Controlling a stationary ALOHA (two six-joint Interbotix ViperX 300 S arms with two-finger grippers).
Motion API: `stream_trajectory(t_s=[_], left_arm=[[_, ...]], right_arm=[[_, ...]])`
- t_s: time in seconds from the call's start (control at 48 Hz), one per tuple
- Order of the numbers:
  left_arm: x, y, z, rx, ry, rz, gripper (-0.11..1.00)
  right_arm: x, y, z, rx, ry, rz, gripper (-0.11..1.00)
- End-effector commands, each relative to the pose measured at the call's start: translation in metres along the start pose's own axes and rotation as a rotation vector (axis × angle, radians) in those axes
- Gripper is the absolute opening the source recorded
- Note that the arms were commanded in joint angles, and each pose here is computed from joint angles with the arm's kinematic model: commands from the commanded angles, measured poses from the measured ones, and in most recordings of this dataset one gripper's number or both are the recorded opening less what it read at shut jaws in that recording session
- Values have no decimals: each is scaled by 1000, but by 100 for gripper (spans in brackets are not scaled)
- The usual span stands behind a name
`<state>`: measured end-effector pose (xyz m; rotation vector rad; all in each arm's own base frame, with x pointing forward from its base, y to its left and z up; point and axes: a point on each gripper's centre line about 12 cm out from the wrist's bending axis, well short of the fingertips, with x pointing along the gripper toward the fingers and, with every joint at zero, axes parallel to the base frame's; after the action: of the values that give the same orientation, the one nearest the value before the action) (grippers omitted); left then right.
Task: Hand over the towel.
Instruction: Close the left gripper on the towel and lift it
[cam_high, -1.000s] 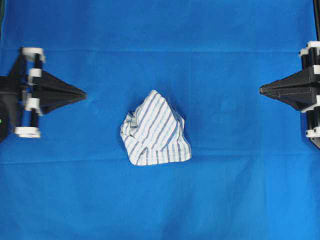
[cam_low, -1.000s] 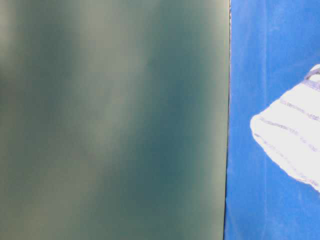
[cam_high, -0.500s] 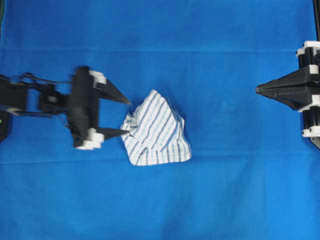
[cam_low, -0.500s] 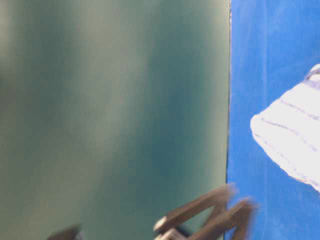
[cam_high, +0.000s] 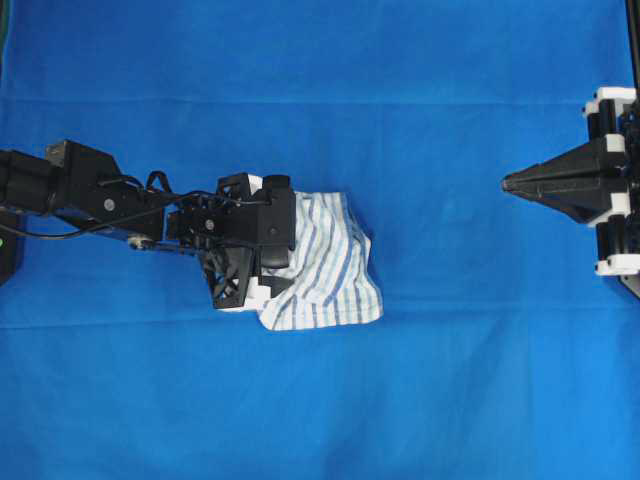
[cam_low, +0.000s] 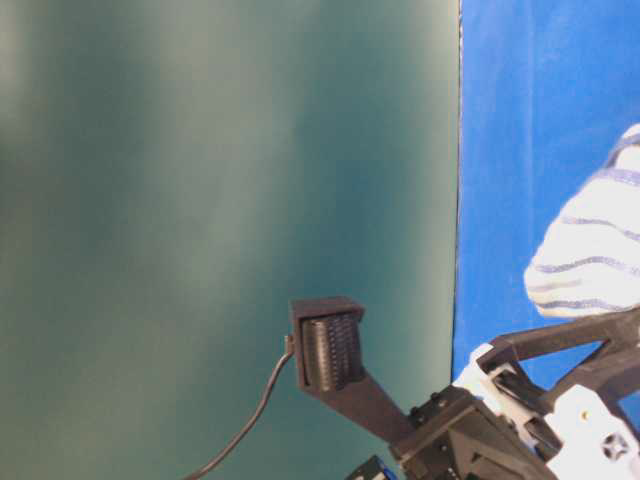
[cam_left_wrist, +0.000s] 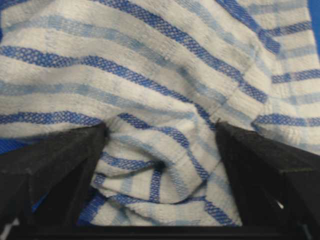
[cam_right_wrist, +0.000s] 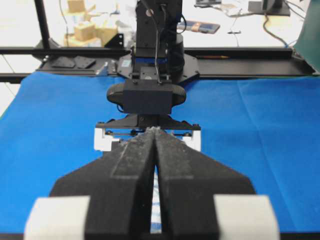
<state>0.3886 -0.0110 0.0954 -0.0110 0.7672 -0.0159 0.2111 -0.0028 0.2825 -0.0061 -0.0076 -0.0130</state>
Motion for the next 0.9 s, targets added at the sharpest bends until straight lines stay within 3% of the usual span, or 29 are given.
stream_trajectory(t_s=[0.0, 0.125, 0.188, 0.375, 0.521, 0.875], left_arm=[[-2, -1, 10, -1, -24, -3, 94], [-1, -2, 11, 1, -9, -3, 92], [0, -2, 11, 5, 9, -3, 86], [-1, -3, 15, 36, 23, -6, 38], [-19, -4, 40, 58, -57, -6, 5], [-120, -5, 122, 66, -420, -3, 4]], right_arm=[[3, -1, 9, -3, -20, -3, 0], [3, -1, 9, -3, -17, -3, 0], [3, -1, 8, -3, -14, -3, 0], [3, -1, 10, -6, -18, -2, 0], [3, -1, 10, -8, -18, -2, 0], [2, -1, 15, -14, -34, -3, 0]])
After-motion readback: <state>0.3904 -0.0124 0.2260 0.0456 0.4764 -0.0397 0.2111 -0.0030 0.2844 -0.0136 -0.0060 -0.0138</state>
